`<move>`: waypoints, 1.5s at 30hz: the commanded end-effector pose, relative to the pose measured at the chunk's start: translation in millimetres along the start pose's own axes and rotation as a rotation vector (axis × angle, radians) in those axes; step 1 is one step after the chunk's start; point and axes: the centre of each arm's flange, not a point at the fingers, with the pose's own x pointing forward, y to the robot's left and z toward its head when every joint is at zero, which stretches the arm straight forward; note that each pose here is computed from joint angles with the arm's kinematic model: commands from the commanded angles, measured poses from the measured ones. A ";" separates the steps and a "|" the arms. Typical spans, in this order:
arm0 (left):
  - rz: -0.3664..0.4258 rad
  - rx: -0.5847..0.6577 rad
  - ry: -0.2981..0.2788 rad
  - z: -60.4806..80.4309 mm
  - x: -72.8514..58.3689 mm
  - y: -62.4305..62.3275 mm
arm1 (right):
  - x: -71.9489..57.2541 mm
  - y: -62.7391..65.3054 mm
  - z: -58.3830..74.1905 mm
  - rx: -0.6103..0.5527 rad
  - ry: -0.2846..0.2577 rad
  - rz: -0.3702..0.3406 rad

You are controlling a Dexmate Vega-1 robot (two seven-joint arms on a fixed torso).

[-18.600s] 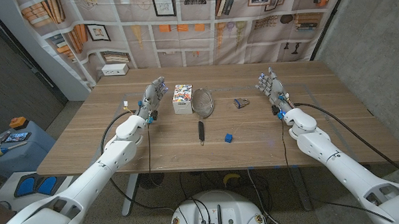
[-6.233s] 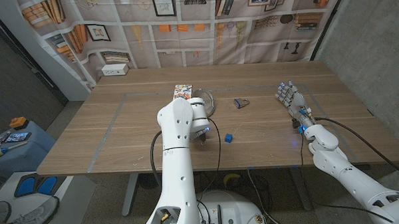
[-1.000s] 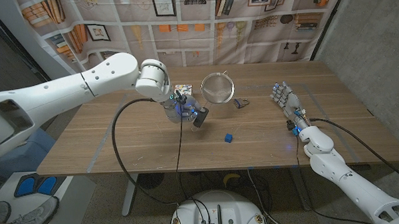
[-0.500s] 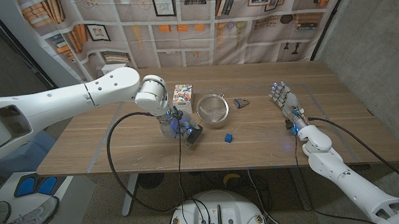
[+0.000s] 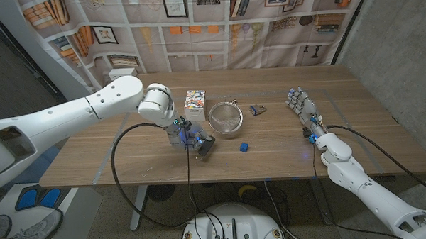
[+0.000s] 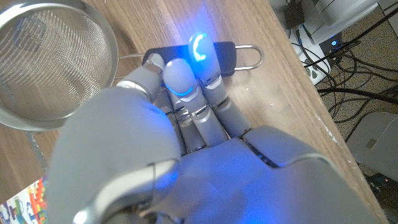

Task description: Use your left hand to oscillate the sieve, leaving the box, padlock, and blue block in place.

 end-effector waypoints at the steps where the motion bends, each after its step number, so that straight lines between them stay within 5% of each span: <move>1: -0.068 0.011 0.008 -3.8 4.2 11.5 | 2.8 5.5 0.2 -0.001 0.005 0.004; 31: -0.118 0.060 0.032 5.5 6.9 33.3 | 1.4 13.5 7.5 0.016 -0.010 -0.003; 45: -0.172 0.084 -0.006 11.9 6.4 36.7 | -3.6 17.7 9.4 0.008 -0.012 -0.007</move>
